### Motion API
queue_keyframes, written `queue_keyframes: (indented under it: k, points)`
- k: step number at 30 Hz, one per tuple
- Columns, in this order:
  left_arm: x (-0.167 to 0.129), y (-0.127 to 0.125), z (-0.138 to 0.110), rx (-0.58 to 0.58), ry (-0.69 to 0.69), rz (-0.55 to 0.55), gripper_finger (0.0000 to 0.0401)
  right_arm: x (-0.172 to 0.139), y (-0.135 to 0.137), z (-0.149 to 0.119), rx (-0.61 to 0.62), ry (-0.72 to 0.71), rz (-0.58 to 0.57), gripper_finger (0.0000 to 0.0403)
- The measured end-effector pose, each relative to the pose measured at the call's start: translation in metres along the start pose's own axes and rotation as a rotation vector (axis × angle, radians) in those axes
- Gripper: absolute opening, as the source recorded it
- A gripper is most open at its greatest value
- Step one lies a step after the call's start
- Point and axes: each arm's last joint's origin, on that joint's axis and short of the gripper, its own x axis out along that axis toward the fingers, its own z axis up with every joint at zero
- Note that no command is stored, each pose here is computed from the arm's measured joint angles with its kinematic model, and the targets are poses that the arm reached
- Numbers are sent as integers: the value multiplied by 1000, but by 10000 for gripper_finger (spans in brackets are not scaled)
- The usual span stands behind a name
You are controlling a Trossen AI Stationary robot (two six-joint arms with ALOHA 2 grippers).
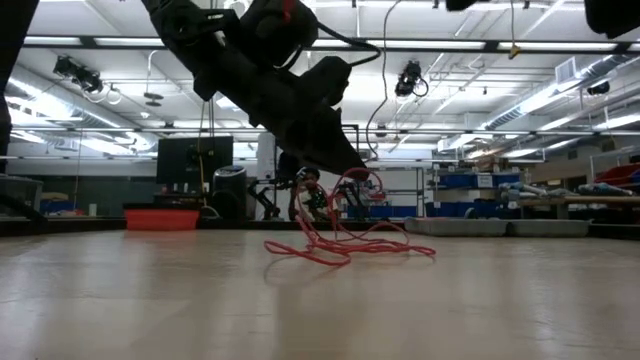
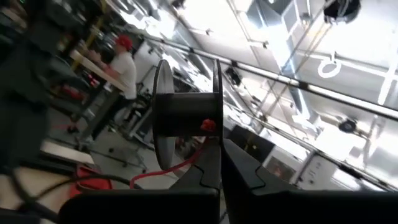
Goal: Coil cords
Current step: Uncoil the red wire from the black spool
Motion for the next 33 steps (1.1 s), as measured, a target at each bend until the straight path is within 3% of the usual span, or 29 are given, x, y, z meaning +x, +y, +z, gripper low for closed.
queue_keyframes:
  k: [9, 14, 20, 25, 33]
  points:
    - [-7, -2, 6, 4, -16, 1, 0, -11, 0, 11, -8, -17, 26, 1]
    - [-35, -2, 20, 71, -38, 106, 0, -18, 2, 12, 1, 77, 7, 1]
    - [-75, -2, 35, 179, -70, 260, 0, -29, 7, 21, 62, 53, 58, 1]
    - [-101, 1, 36, 243, -13, 360, 0, -37, 14, 22, 66, 88, 105, 1]
    - [-120, 4, 35, 267, 19, 418, 0, -54, 21, 29, 56, 125, 159, 1]
